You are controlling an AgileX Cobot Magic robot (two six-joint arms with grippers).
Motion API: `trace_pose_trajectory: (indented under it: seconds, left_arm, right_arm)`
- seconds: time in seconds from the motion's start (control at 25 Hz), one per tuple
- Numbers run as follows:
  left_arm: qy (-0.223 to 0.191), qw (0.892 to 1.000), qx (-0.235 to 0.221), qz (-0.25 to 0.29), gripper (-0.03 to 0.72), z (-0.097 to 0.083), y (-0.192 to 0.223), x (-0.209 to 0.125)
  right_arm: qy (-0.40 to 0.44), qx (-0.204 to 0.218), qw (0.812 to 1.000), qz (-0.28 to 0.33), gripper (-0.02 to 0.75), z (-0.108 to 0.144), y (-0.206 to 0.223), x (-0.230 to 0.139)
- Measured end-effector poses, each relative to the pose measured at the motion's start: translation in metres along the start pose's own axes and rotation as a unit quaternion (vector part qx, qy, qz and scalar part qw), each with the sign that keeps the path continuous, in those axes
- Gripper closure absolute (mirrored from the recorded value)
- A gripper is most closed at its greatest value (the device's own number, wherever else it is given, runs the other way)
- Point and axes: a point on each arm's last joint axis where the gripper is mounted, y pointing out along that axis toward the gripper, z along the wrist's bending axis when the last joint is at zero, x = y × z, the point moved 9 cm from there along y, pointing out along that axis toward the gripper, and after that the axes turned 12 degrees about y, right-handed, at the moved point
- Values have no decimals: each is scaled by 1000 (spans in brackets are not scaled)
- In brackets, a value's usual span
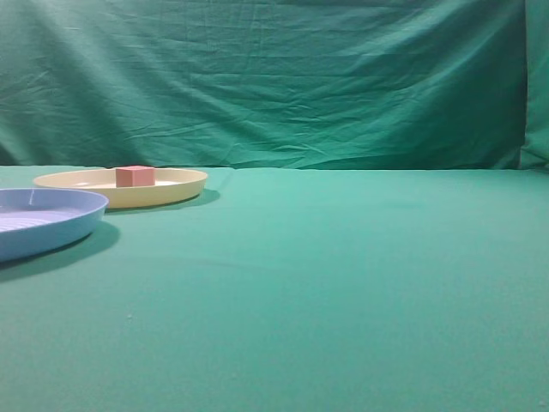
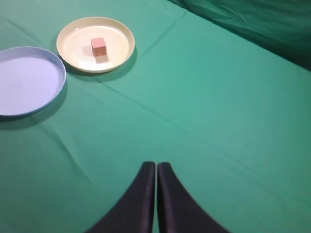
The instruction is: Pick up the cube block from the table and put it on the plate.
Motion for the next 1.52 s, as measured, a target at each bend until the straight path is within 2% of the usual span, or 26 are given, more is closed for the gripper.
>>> trace_pose_trajectory:
  seconds: [0.12, 0.24, 0.44, 0.56, 0.72, 0.92, 1.08, 1.52]
  left_arm:
    - [0, 1000, 0, 0, 688, 0, 0, 0]
    - [0, 1000, 0, 0, 688, 0, 0, 0]
    - [0, 1000, 0, 0, 688, 0, 0, 0]
    - [0, 1000, 0, 0, 688, 0, 0, 0]
    - [0, 1000, 0, 0, 688, 0, 0, 0]
    - [0, 1000, 0, 0, 688, 0, 0, 0]
    - [0, 1000, 0, 0, 688, 0, 0, 0]
    - [0, 1000, 0, 0, 688, 0, 0, 0]
  right_arm:
    - [16, -16, 1000, -13, 738, -10, -4, -24]
    - [35, -34, 996, -73, 738, -23, -10, -38]
    - [74, -99, 981, -147, 738, -52, -3, -69]
    - [97, -143, 970, -168, 738, -68, 5, -99]
    - [114, -178, 960, -182, 738, -80, 22, -141]
    - [111, -184, 953, -214, 738, -85, 47, -177]
    - [110, -181, 956, -204, 738, -87, 71, -200]
    - [111, -181, 957, -198, 738, -88, 74, -204]
